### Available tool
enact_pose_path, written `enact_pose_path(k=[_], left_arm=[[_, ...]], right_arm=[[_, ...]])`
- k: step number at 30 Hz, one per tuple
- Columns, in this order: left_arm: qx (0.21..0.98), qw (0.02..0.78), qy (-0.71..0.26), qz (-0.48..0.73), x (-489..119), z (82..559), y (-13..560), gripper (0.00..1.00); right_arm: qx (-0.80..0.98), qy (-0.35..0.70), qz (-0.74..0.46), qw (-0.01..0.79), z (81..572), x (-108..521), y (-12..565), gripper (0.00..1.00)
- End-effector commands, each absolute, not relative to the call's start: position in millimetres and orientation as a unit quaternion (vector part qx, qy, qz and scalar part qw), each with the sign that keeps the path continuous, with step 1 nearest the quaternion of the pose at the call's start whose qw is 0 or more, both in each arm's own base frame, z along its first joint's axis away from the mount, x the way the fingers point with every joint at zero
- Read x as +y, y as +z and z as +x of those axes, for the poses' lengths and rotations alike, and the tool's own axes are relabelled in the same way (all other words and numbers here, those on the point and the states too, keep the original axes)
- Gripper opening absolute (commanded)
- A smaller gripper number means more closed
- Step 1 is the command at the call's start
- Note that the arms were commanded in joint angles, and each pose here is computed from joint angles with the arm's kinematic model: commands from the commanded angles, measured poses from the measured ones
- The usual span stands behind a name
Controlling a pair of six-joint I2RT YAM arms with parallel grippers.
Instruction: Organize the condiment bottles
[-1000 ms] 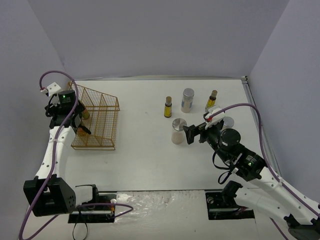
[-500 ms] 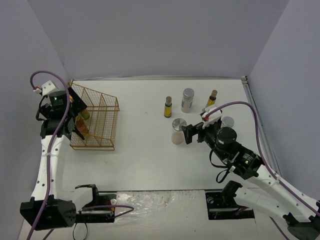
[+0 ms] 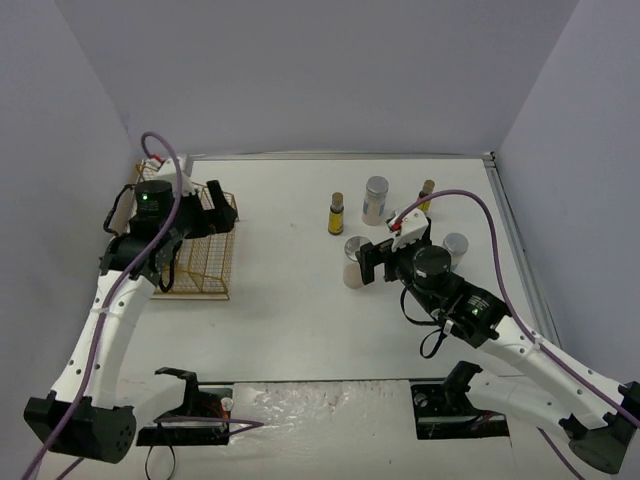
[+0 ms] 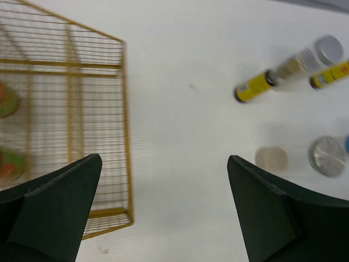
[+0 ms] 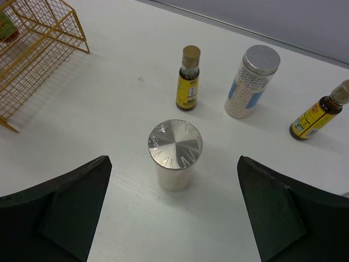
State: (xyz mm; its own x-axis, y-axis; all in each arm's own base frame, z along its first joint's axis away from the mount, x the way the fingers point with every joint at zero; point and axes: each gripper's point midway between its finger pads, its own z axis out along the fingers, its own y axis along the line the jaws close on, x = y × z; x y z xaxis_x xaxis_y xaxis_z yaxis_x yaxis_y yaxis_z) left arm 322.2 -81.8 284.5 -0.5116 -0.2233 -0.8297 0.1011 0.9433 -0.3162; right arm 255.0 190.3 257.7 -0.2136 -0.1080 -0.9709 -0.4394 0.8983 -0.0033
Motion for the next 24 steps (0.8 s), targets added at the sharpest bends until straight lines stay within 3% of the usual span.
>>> enact_pose_path(k=[1, 10, 24], left_arm=[[0.805, 0.546, -0.219, 0.077, -151, 339, 316, 0.97], [0.752, 0.58, -0.249, 0.19, -273, 391, 305, 0.97], [0.732, 0.589, -0.265, 0.215, -341, 464, 265, 0.97]], right_arm=[[0.747, 0.147, -0.125, 0.636, 270, 191, 295, 0.96], [0.752, 0.147, -0.107, 0.634, 266, 181, 296, 0.96], [0.746, 0.151, -0.105, 0.641, 247, 159, 303, 0.96]])
